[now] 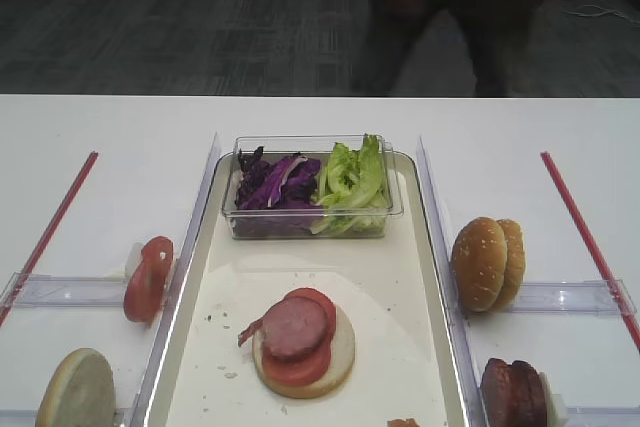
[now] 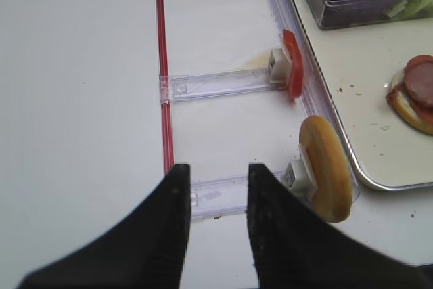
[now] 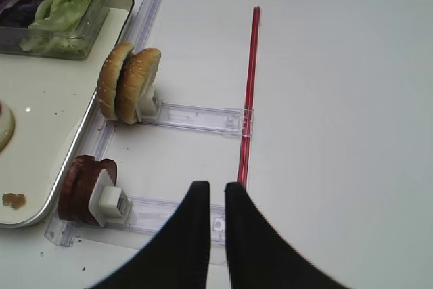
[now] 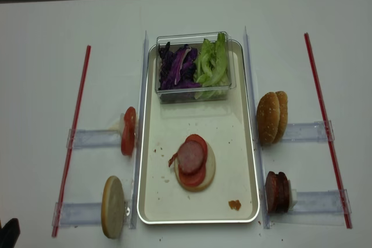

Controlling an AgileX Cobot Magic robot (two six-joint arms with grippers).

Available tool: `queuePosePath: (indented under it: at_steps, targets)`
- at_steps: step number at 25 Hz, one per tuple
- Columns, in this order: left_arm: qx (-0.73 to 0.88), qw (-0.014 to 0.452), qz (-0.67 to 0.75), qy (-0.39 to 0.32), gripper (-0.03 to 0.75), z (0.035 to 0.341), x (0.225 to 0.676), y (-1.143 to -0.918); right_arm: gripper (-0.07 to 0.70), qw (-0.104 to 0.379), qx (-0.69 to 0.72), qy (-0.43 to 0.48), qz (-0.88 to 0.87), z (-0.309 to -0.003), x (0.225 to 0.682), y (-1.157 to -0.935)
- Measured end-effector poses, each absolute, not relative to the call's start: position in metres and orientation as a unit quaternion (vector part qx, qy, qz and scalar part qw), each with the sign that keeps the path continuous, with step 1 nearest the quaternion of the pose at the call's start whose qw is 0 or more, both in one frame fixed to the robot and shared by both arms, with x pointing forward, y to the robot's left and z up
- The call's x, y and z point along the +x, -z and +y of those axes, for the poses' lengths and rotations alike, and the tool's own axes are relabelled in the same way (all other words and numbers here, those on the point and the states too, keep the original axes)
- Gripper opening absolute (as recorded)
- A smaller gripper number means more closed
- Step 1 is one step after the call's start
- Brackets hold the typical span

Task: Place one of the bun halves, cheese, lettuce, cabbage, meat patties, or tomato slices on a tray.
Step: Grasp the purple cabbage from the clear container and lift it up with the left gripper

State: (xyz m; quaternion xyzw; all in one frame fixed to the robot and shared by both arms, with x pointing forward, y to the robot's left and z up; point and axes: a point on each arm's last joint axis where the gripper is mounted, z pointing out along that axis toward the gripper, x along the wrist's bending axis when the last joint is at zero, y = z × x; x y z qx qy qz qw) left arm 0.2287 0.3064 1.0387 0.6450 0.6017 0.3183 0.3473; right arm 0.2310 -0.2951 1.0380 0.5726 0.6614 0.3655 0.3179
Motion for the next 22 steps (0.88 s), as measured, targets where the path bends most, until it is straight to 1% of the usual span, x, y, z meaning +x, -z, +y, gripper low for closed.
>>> queuePosePath:
  at_steps: [22]
  targets:
    - [0.645,0.347,0.602,-0.318,0.197,0.3064,0.2287,-1.0387,0.091,0.319,0.574,-0.365,0.66,-0.2951,0.231,-1.038]
